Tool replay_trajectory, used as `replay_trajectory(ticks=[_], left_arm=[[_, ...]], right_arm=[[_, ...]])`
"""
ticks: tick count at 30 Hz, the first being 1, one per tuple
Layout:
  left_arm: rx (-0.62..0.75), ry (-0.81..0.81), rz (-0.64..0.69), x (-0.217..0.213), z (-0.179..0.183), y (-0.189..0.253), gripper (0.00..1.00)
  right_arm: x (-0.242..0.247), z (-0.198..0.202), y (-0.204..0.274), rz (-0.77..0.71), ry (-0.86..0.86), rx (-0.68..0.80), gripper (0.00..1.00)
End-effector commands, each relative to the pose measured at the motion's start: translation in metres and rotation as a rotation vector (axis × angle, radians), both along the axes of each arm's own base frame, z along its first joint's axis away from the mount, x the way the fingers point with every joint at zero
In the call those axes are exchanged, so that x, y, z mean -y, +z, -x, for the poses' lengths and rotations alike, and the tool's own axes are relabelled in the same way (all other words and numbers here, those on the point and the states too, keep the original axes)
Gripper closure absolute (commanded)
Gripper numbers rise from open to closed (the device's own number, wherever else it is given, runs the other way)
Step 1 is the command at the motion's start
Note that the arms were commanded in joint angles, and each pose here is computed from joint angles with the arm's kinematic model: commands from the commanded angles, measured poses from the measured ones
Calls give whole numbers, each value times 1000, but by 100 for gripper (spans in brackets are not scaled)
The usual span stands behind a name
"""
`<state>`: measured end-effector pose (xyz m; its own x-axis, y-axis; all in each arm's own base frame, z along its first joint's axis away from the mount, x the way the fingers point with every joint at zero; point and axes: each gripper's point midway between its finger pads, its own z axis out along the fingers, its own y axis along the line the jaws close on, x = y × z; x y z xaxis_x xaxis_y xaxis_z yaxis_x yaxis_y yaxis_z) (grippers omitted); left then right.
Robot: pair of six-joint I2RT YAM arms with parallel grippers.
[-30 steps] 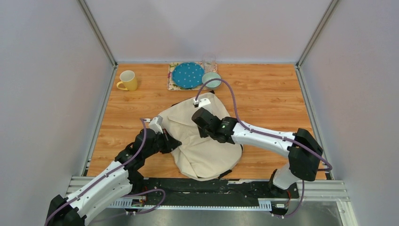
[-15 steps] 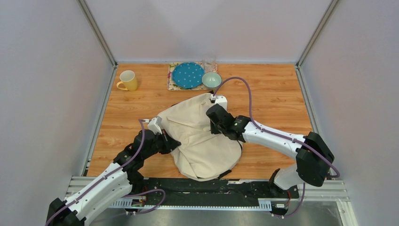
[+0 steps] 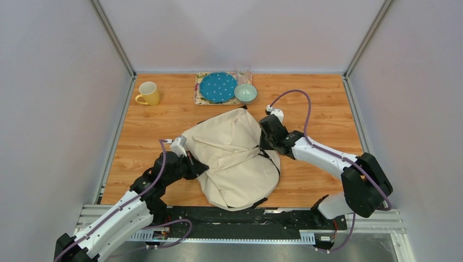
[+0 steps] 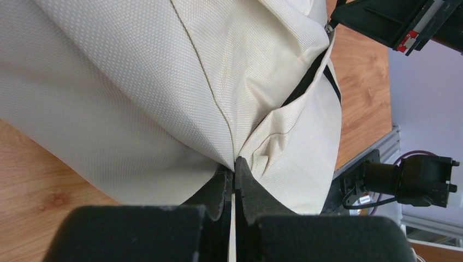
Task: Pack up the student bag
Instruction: Zip the student bag at the center of the board.
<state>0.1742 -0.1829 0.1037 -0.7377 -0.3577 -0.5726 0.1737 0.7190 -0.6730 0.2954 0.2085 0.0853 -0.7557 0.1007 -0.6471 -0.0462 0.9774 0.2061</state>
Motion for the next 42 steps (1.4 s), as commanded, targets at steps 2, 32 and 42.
replay_trajectory(ticks=[2,32,42], left_arm=[[-10,25,-63,-12,1,-11,100],[-83,-116,-141,4,-47,-1,48],[0,142,-269,-57,-33,13,23]], right_arm=[[33,-14,-14,52,-87,10,100],[92,53,13,-24,-245,64,55],[101,68,75,-136,-220,198,37]])
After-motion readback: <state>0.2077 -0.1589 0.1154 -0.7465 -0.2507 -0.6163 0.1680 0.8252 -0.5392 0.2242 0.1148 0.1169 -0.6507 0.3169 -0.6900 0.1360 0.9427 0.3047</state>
